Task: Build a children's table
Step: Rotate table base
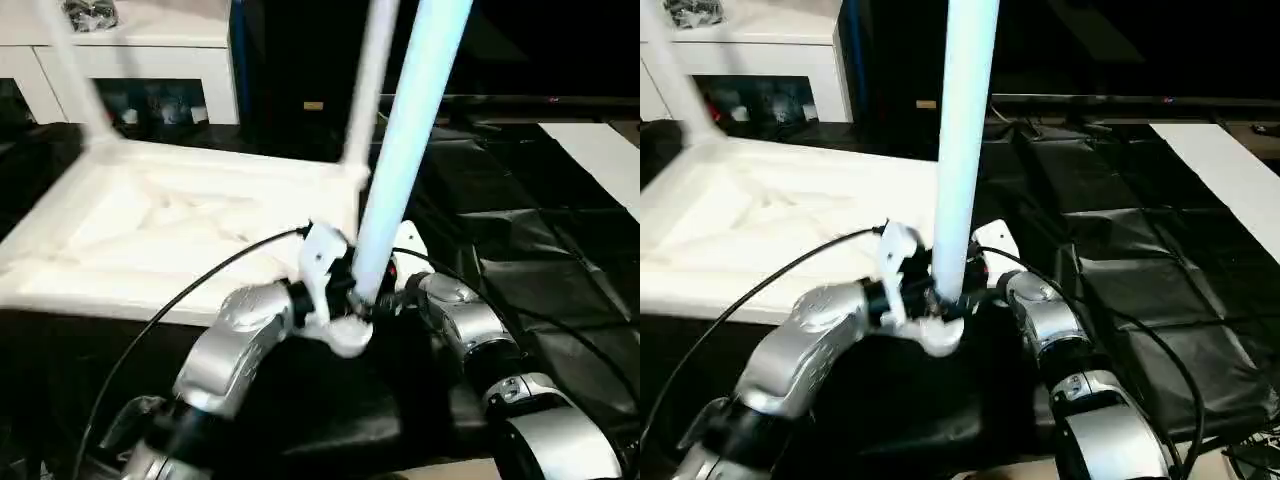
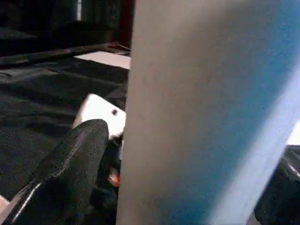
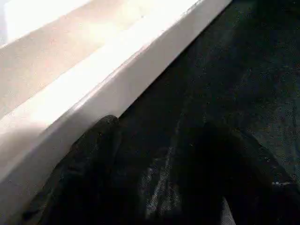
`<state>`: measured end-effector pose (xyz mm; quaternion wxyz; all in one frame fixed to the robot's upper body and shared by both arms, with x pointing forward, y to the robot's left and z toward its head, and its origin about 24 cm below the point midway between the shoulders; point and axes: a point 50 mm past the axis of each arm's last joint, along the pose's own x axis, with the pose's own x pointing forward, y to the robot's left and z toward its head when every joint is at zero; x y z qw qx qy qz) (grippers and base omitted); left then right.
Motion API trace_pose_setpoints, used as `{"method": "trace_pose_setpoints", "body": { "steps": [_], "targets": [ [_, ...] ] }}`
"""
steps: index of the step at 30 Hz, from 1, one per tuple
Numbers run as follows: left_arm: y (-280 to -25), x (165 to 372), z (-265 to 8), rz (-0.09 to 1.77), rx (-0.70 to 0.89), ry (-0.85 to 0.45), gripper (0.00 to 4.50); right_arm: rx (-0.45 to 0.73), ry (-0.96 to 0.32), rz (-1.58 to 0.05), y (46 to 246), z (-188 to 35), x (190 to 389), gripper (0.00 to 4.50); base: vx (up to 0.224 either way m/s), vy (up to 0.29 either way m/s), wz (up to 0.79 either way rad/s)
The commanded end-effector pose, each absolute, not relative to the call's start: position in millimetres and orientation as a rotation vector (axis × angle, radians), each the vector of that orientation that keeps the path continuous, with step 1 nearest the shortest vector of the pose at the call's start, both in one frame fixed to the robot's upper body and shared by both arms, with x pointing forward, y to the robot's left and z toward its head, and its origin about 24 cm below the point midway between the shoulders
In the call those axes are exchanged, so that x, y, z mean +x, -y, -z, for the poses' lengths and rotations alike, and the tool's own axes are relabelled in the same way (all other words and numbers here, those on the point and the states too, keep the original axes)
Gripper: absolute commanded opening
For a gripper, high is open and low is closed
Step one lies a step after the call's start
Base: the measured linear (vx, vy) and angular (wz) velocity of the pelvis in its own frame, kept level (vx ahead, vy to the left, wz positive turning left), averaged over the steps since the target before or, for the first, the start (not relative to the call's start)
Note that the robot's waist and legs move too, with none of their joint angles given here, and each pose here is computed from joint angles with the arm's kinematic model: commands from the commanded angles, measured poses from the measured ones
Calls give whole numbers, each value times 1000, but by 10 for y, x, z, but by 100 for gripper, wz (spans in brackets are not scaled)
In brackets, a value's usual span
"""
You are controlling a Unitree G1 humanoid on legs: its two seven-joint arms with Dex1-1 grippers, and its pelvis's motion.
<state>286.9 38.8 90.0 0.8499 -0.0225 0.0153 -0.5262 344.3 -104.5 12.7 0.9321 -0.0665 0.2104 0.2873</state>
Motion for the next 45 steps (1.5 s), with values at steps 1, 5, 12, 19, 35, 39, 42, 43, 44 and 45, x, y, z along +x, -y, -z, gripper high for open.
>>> {"method": "trace_pose_setpoints", "body": {
  "steps": [1, 5, 12, 19, 35, 39, 42, 43, 44, 45],
  "targets": [
    [-238, 2898, -940, 1120, -26, -5, 445, -119, -398, -694, 744, -159, 3415, 325, 0, 0, 0],
    [-200, 3061, -954, 996, -7, 40, 445, -87, -387, -654, 830, -174, 3448, 325, 0, 0, 0],
    [-288, 3169, -899, 929, 21, 41, 445, -83, -350, -488, 1154, -237, 3555, 325, 0, 0, 0],
    [-607, 3078, -693, 1151, 74, -47, 445, -144, -338, -501, 1731, -285, 3445, 325, 0, 0, 0],
    [-987, 3240, -571, 1465, 294, -370, 322, -358, -460, -798, 2196, -501, 3019, 325, 0, 0, 0],
    [-1098, 3321, -565, 1398, 334, -418, 279, -363, -480, -857, 2192, -553, 2883, 325, 0, 0, 0],
    [-1146, 3337, -561, 1388, 327, -442, 256, -360, -491, -862, 2196, -567, 2842, 325, 0, 0, 0],
    [-1159, 3335, -559, 1390, 323, -448, 243, -358, -495, -863, 2197, -568, 2831, 325, 0, 0, 0],
    [-1183, 3331, -552, 1388, 318, -460, 243, -356, -500, -865, 2197, -562, 2821, 325, 0, 0, 0],
    [-1202, 3328, -546, 1390, 314, -469, 236, -354, -506, -868, 2197, -559, 2812, 325, 0, 0, 0]
  ]
}}
